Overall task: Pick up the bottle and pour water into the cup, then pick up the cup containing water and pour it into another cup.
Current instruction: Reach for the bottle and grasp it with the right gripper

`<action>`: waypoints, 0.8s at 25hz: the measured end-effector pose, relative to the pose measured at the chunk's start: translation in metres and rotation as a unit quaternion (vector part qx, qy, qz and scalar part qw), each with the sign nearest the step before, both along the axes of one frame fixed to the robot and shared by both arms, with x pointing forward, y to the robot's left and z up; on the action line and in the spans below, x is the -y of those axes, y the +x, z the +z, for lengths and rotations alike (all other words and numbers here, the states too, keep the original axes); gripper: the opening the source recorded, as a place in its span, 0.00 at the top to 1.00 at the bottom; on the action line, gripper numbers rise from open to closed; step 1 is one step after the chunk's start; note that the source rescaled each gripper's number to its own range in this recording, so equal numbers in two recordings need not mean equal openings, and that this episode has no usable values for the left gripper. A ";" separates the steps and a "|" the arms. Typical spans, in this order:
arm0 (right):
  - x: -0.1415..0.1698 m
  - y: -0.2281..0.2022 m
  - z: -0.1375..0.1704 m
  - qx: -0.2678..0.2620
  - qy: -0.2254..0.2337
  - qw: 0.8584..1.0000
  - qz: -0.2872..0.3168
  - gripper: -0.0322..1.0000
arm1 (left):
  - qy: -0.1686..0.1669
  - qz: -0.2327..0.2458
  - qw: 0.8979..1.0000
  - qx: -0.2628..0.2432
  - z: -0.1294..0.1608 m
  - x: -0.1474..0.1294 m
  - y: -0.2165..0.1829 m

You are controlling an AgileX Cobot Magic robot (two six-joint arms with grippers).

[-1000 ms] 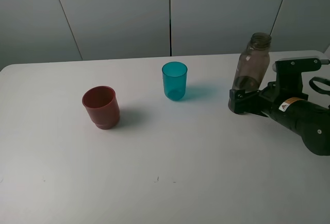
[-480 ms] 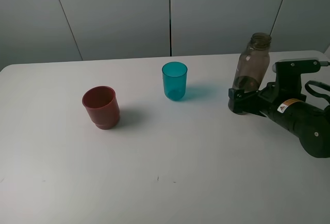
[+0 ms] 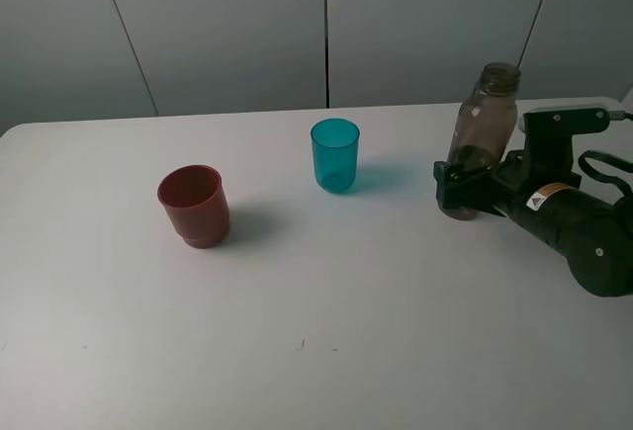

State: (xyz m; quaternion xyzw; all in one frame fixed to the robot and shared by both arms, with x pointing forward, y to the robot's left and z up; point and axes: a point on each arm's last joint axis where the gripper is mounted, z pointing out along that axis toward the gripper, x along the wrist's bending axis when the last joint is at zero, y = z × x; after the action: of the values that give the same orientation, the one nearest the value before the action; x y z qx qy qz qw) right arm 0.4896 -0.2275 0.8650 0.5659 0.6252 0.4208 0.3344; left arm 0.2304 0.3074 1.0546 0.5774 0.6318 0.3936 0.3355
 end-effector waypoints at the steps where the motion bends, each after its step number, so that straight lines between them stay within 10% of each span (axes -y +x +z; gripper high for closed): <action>1: -0.001 0.001 -0.001 0.000 0.000 1.000 0.002 0.00 | 0.000 0.000 1.000 0.000 0.000 0.000 0.000; 20: -0.001 0.011 -0.010 0.043 -0.004 0.999 -0.010 0.00 | 0.000 0.000 1.000 0.000 0.000 0.000 0.000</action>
State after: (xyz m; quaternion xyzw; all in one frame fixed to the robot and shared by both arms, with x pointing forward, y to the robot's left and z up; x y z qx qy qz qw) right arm 0.5009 -0.2267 0.8550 0.5520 0.6063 0.4389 0.3675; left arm 0.2304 0.3074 1.0546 0.5774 0.6318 0.3936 0.3355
